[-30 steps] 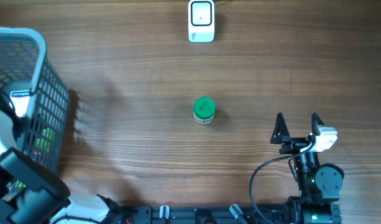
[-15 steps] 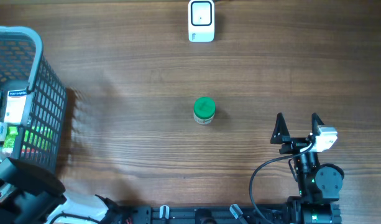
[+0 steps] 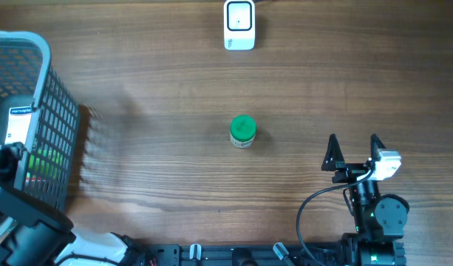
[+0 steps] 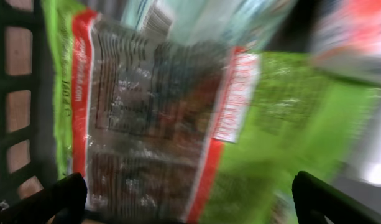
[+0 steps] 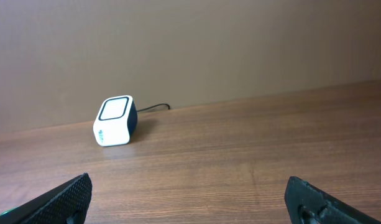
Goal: Scan the item barcode
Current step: 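Reach the left gripper into the basket and grasp the green snack bag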
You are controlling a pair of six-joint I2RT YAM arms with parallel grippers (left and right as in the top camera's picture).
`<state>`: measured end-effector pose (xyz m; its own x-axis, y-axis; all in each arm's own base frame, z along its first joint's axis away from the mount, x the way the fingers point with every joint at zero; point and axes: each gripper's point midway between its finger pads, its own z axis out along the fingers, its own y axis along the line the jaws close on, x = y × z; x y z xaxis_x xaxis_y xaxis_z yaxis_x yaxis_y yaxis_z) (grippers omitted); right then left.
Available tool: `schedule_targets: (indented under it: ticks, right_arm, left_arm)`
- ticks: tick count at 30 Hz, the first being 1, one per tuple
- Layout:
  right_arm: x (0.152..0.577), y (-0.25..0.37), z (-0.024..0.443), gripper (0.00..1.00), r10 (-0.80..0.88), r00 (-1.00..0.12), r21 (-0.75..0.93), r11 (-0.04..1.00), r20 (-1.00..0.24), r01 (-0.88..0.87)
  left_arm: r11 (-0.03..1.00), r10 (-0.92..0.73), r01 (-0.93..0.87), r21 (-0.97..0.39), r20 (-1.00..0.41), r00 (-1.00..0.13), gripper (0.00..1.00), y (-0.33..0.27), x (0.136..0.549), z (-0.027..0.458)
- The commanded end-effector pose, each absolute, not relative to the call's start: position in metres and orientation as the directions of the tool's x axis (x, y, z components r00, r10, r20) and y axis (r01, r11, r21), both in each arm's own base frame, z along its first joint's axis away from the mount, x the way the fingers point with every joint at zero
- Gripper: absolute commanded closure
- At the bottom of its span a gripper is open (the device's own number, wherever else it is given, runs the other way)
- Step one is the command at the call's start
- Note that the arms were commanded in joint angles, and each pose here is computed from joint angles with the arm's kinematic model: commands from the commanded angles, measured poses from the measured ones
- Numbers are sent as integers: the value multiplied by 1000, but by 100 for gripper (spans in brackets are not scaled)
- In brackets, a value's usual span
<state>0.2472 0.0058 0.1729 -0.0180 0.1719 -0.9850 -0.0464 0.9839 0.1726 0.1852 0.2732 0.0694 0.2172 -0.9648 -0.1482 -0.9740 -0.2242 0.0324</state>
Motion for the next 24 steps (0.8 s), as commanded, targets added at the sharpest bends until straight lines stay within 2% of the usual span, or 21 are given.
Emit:
schedule_targets:
  ticks: [1, 19, 20, 21, 22, 24]
  right_arm:
    - [247, 5, 174, 0, 184, -11, 184, 982, -983, -40]
    - [247, 5, 174, 0, 184, -11, 184, 982, -983, -40]
    - [247, 5, 174, 0, 184, -11, 184, 982, -983, -40]
    - [247, 5, 174, 0, 184, -11, 184, 982, -983, -40]
    - [247, 5, 174, 0, 184, -11, 184, 982, -983, -40]
    - [247, 5, 174, 0, 184, -11, 184, 982, -983, -40]
  left_arm:
    - [-237, -963, -970, 50, -146, 228, 0, 266, 178, 45]
    - [-224, -956, -975, -3, -192, 220, 0, 271, 182, 14]
    - [-223, -956, -975, -9, -194, 221, 3, 272, 183, 14]
    - [-223, -956, -975, -9, -195, 220, 15, 273, 183, 14]
    - [-223, -956, -975, -2, -196, 219, 33, 272, 181, 13]
    - [-174, -968, -984, 24, -189, 166, 59, 269, 178, 8]
